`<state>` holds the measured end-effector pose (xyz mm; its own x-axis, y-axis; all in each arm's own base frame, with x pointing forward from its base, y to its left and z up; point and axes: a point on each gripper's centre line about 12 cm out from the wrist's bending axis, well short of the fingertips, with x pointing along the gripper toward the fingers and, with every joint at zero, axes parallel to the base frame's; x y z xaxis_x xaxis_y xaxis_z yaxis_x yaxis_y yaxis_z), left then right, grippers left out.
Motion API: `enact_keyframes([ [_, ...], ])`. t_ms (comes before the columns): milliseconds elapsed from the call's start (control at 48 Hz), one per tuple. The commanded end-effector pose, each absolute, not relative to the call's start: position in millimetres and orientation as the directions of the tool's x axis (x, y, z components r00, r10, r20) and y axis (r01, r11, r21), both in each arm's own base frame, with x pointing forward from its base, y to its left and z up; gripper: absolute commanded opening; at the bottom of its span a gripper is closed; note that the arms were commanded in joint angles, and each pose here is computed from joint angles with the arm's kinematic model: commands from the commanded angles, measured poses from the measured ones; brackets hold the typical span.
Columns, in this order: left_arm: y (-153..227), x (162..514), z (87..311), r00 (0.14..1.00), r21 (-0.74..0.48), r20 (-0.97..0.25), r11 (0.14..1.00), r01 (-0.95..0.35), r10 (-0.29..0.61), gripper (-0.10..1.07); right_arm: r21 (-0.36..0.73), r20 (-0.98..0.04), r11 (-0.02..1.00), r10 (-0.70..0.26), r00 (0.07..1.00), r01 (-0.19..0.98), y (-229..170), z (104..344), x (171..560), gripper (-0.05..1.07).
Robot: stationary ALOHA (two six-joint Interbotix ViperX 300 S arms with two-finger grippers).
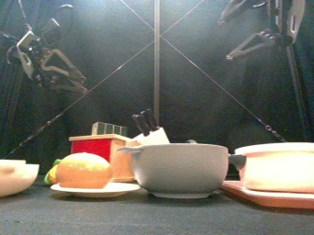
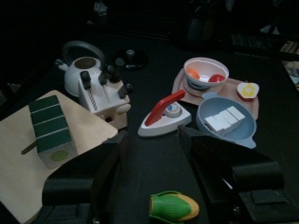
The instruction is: Grab apple half
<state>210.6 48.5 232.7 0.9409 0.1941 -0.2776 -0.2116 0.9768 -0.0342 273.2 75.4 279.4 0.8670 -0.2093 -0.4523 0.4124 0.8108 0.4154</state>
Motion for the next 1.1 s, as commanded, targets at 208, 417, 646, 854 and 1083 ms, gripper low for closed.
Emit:
enact_keyframes([
  [208, 49.5, 212.8, 237.9, 0.945, -0.036, -0.263, 0.976, -0.213, 0.196, 0.87, 0.533, -0.597, 0.787, 0.089, 0.797, 0.311, 128.6, 231.4, 267.0, 1.02],
  [417, 49.3, 212.6, 237.0, 0.944, -0.036, -0.267, 0.977, -0.213, 0.196, 0.87, 0.523, -0.663, 0.786, 0.133, 0.736, 0.33, 155.1, 211.5, 262.4, 1.02],
  [646, 50.1, 211.8, 234.9, 0.937, -0.033, -0.285, 0.975, -0.221, 0.203, 0.87, 0.454, -0.756, 0.769, 0.065, 0.652, 0.449, 159.4, 184.5, 260.1, 1.02],
  [854, 50.5, 211.6, 234.6, 0.936, -0.033, -0.288, 0.974, -0.224, 0.205, 0.87, 0.395, -0.812, 0.752, 0.016, 0.584, 0.528, 161.8, 165.3, 259.6, 1.02],
  [1083, 50.6, 211.3, 234.6, 0.935, -0.032, -0.289, 0.974, -0.225, 0.206, 0.87, 0.347, -0.839, 0.739, -0.032, 0.544, 0.578, 159.9, 157.1, 257.6, 1.02],
])
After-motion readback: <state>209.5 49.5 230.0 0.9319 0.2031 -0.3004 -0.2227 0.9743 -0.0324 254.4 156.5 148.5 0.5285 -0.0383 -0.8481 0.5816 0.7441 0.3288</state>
